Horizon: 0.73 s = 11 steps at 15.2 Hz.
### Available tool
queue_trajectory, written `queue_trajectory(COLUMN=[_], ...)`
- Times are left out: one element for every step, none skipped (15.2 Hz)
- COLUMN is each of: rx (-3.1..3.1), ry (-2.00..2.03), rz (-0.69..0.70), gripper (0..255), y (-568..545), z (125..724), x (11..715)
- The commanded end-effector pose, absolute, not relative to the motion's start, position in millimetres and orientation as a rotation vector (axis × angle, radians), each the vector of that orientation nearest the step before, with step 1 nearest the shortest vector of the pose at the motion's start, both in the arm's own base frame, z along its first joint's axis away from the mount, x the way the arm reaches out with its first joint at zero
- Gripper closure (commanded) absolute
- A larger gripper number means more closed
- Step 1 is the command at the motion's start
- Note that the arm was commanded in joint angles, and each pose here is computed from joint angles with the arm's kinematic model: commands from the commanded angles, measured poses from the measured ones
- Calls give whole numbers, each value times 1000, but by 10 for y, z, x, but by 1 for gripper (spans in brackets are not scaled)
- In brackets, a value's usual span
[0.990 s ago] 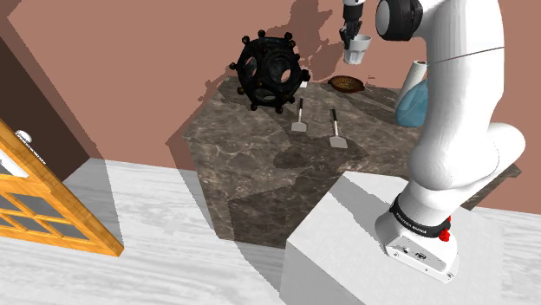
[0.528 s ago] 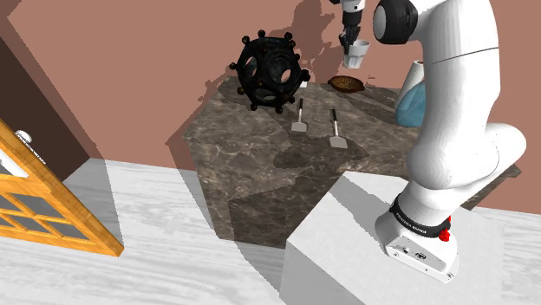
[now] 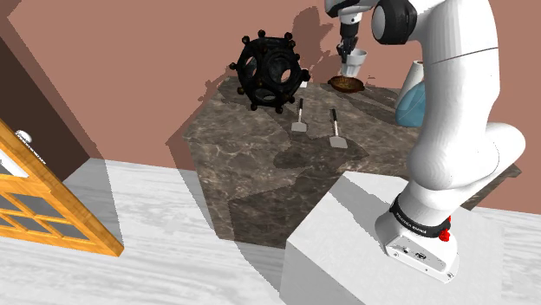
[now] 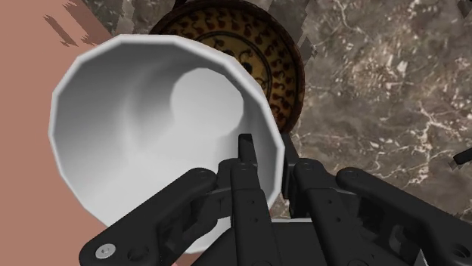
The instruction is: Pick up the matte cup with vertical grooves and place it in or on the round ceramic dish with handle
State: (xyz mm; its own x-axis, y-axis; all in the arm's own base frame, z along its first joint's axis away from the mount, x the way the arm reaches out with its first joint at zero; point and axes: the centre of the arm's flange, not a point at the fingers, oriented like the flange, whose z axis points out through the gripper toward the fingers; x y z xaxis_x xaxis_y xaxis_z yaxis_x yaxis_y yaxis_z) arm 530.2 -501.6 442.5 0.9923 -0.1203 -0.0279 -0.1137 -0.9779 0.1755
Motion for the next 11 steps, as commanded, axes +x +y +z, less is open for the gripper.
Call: queue_trajectory(rx=[2961, 2961, 2961, 2961, 2961, 2961, 2961, 2961, 2961, 2961, 2961], ry=[-175, -175, -175, -175, -175, -175, -175, -175, -175, -175, -175], rz=[-56, -56, -56, -56, -56, -56, -56, -56, -56, -56, -56], gripper=[255, 255, 255, 255, 255, 255, 255, 255, 255, 255, 255], y=[-5017, -5017, -5017, -5017, -5017, -5017, -5017, -5017, -5017, -5017, -5017], z=[4323, 4270, 4218, 4165, 4077, 4077, 4077, 4077, 4077, 4077, 4077], x=[5301, 5301, 5301, 5301, 5301, 5301, 5301, 5301, 5301, 5301, 5301])
